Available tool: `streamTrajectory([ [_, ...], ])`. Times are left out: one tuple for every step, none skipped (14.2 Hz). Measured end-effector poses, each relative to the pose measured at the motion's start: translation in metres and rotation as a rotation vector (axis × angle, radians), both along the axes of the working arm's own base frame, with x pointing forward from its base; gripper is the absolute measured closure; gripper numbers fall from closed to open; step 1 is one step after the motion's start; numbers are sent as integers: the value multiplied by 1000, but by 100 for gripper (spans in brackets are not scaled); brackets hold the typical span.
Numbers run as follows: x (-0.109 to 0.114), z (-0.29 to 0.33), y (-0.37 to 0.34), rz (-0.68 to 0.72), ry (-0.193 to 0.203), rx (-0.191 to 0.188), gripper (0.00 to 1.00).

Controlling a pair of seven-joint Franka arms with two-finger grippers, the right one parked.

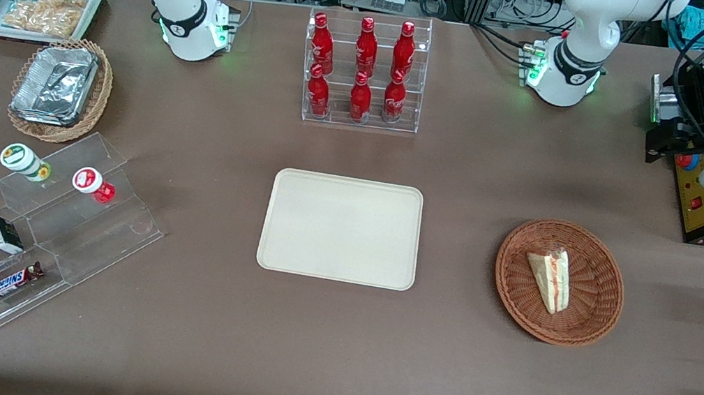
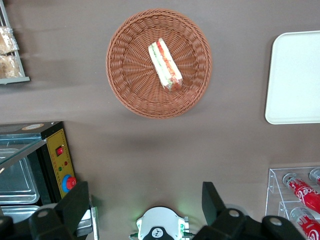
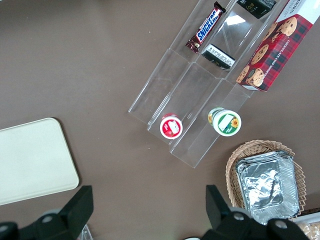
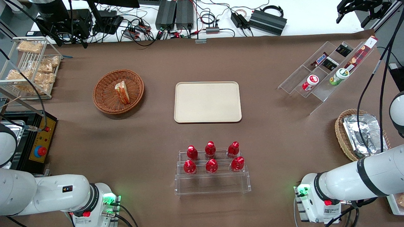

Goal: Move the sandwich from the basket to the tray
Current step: 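Move the left gripper down over the sandwich in the woven basket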

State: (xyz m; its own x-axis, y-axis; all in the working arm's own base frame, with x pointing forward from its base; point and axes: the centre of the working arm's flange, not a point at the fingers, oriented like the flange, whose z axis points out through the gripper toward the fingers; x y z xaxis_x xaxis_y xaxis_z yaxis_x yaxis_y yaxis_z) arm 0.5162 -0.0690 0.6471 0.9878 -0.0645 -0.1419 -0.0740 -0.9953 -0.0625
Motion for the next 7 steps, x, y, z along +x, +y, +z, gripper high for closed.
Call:
streamTrajectory([
  [0,0,0,0,0,0,0],
  [0,0,0,1,1,-1,0],
  [0,-2,1,2,5,-1,0],
  [2,-7,2,3,13,0,0],
  [5,-15,3,5,20,-1,0],
  [12,-30,4,6,25,-2,0],
  [22,-53,8,14,30,-5,0],
])
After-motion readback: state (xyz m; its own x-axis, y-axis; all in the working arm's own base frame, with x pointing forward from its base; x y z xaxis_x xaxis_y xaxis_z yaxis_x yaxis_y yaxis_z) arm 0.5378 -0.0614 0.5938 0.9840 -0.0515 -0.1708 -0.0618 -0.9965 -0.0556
